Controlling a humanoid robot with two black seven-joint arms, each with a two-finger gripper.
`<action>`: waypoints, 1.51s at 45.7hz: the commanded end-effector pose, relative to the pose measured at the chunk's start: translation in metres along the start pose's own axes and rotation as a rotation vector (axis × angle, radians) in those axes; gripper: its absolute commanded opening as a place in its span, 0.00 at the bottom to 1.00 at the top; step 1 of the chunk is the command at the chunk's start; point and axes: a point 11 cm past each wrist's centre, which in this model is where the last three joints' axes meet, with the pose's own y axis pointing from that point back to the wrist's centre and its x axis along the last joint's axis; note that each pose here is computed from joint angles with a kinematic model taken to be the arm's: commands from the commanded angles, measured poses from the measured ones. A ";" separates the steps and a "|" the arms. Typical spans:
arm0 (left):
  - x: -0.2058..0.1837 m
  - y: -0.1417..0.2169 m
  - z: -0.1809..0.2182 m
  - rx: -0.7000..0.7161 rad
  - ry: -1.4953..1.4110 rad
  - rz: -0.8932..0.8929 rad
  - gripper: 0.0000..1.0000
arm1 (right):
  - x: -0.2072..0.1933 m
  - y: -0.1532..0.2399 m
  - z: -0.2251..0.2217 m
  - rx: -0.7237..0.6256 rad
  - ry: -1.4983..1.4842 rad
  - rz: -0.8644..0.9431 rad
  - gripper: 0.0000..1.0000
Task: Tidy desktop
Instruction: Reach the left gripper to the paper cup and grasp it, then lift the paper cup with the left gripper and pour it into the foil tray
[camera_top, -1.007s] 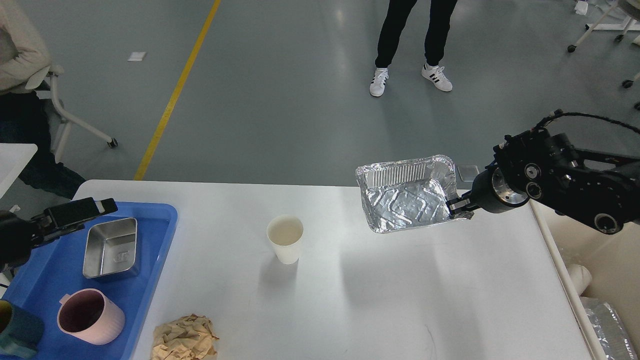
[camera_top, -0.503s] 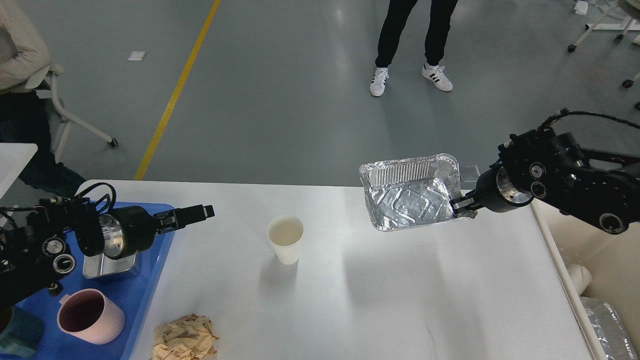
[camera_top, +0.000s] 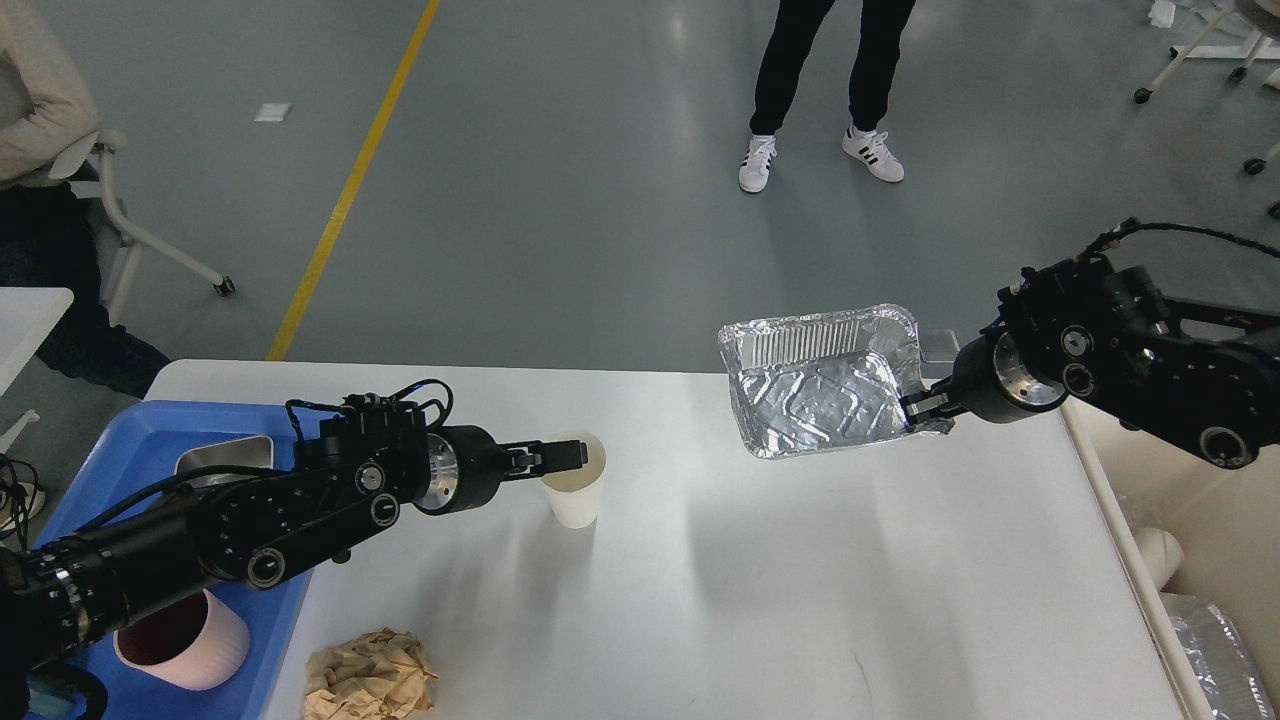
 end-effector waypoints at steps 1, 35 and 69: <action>-0.011 -0.009 0.002 0.031 -0.026 -0.031 0.72 | 0.001 0.001 0.000 0.000 0.000 0.008 0.00; -0.011 -0.001 -0.013 0.089 -0.068 -0.059 0.00 | 0.002 0.001 0.000 -0.001 -0.002 0.012 0.00; 0.168 0.170 0.075 0.010 -0.337 0.104 0.00 | 0.002 0.000 -0.003 0.009 -0.002 0.012 0.00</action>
